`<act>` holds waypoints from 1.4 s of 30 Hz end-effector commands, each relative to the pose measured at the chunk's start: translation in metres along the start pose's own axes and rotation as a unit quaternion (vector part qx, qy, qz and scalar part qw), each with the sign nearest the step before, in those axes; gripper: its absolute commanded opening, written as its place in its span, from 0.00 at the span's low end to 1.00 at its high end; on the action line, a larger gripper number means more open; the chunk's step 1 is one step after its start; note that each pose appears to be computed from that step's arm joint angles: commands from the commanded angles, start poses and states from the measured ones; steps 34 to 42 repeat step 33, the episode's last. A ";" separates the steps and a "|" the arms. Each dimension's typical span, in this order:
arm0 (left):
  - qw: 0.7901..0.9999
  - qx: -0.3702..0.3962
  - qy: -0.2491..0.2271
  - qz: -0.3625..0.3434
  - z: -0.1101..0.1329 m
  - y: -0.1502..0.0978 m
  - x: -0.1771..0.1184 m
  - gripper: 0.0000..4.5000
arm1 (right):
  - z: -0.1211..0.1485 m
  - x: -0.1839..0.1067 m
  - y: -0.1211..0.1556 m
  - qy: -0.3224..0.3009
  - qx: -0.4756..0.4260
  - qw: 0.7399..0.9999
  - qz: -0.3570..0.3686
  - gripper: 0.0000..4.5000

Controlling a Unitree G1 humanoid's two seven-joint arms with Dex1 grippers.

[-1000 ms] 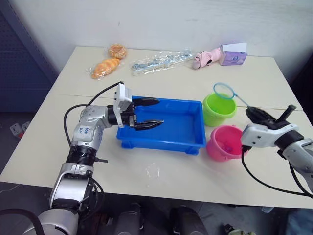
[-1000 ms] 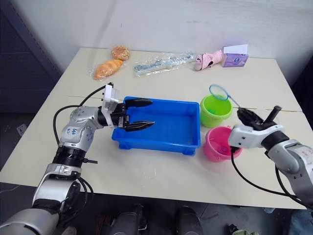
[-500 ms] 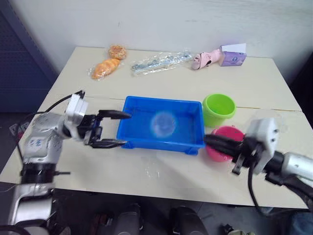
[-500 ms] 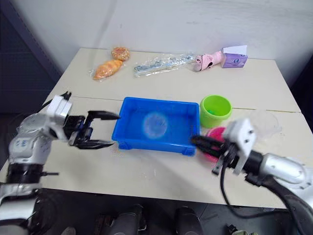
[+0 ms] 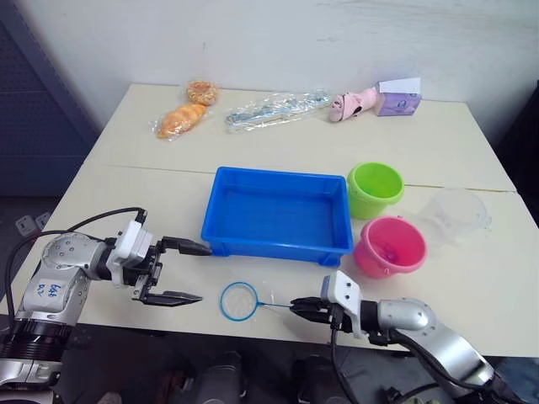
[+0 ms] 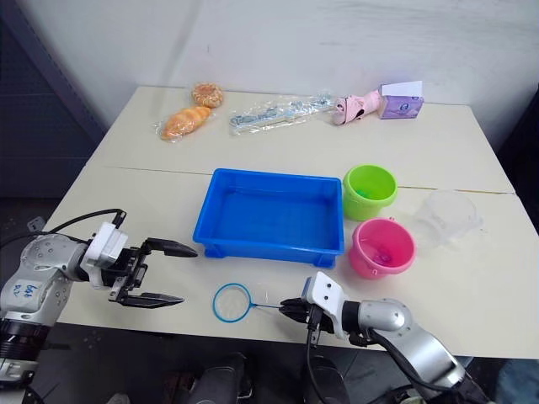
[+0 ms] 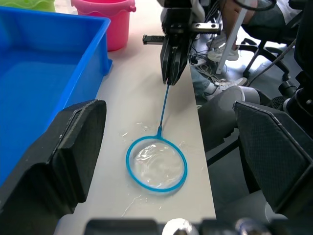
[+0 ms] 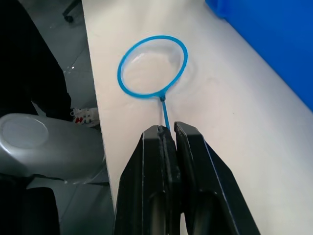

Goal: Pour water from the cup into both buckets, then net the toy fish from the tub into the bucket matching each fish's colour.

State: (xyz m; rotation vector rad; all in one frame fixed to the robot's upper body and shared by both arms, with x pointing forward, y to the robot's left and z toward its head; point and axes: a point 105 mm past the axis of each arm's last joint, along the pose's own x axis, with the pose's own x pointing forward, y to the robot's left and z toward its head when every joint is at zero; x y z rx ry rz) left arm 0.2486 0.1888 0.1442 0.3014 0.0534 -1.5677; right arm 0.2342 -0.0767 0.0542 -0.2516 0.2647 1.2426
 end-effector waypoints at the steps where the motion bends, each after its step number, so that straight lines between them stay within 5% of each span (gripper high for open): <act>1: 0.999 0.010 0.009 -0.045 0.004 -0.010 -0.002 0.99 | 0.000 -0.001 -0.006 -0.008 -0.005 1.000 0.010 0.00; 2: 0.999 0.011 0.011 -0.045 0.004 -0.010 -0.002 0.99 | 0.000 -0.002 -0.007 -0.008 -0.007 1.000 0.011 0.00; 5: 0.999 0.007 0.014 -0.033 0.005 -0.006 -0.004 1.00 | 0.004 -0.008 -0.007 -0.021 0.008 1.000 0.017 0.24; 12: 0.997 -0.008 0.055 0.044 -0.010 0.006 -0.014 1.00 | 0.022 -0.044 0.001 -0.031 -0.025 0.999 -0.002 1.00; 18: 0.987 -0.018 0.102 0.122 -0.030 0.006 -0.040 1.00 | 0.044 -0.090 0.041 -0.051 -0.035 0.998 -0.016 1.00; 21: 0.973 -0.006 0.126 0.195 -0.037 0.013 -0.068 1.00 | 0.060 -0.126 0.042 -0.067 -0.071 0.990 -0.105 1.00; 25: 0.956 -0.014 0.146 0.255 -0.049 0.014 -0.096 1.00 | 0.056 -0.190 0.036 0.008 -0.132 0.973 -0.189 1.00; 29: 0.947 -0.017 0.155 0.281 -0.063 0.014 -0.104 1.00 | 0.049 -0.224 0.034 0.045 -0.129 0.965 -0.224 1.00; 42: 0.945 -0.001 0.152 0.290 -0.066 0.017 -0.101 1.00 | 0.045 -0.232 0.031 0.046 -0.127 0.963 -0.235 1.00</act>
